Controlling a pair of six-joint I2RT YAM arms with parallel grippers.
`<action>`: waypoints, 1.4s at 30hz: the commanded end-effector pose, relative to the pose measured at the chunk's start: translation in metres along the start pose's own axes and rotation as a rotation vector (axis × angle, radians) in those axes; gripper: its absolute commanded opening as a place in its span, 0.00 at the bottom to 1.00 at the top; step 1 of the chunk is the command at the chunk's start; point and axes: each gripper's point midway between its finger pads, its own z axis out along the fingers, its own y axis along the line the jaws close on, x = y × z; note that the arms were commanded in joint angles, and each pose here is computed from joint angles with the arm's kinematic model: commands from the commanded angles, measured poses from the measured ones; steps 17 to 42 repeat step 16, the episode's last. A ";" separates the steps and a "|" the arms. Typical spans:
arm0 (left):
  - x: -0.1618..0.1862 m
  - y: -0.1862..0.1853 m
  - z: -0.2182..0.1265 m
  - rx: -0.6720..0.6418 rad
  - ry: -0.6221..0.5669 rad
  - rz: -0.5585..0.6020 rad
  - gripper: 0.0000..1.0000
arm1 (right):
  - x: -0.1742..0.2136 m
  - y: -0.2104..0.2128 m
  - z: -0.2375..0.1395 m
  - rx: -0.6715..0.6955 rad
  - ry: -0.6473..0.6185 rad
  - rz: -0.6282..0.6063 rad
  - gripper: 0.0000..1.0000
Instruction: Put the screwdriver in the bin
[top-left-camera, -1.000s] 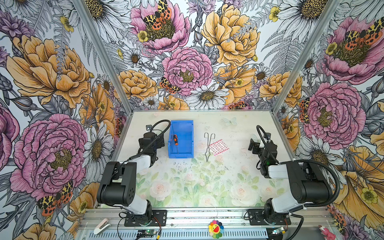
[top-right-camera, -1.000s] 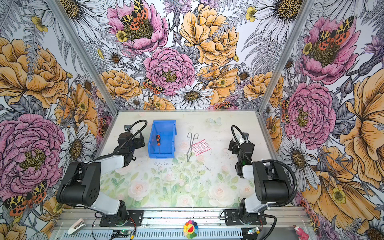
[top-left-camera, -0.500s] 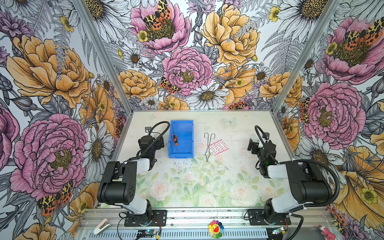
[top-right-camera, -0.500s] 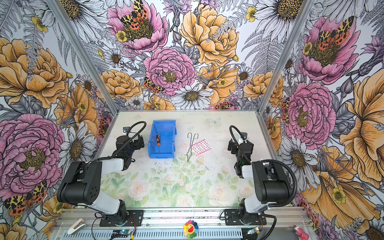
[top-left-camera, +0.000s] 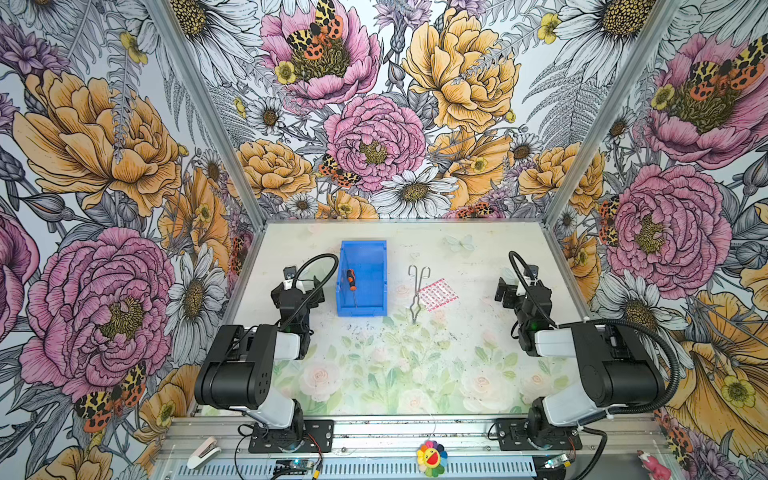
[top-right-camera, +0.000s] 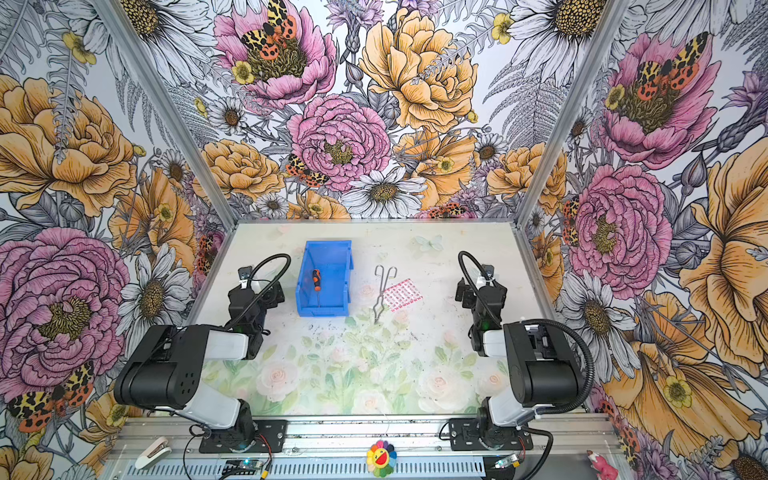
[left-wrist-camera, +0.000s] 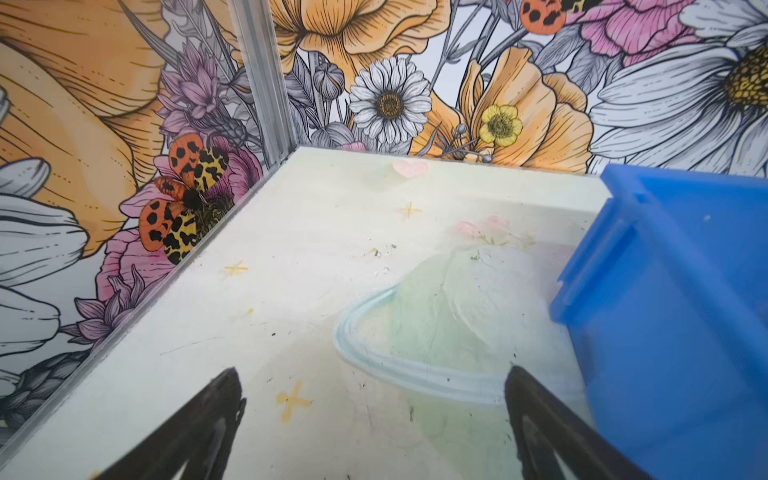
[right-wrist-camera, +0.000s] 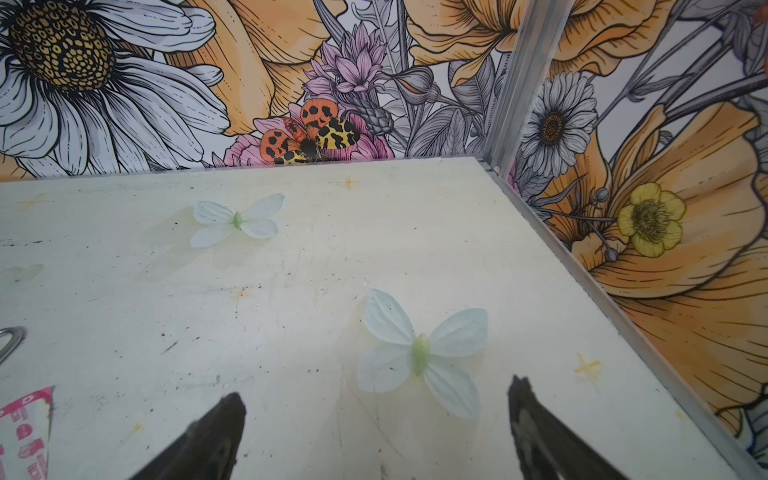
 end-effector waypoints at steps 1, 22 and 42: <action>-0.013 0.001 0.000 -0.017 -0.058 -0.005 0.99 | -0.015 0.000 0.003 0.007 -0.036 -0.007 0.99; -0.012 0.001 0.004 0.025 -0.040 -0.019 0.99 | -0.015 0.000 0.003 0.008 -0.038 -0.006 0.99; -0.012 0.001 0.004 0.025 -0.040 -0.019 0.99 | -0.015 0.000 0.003 0.008 -0.038 -0.006 0.99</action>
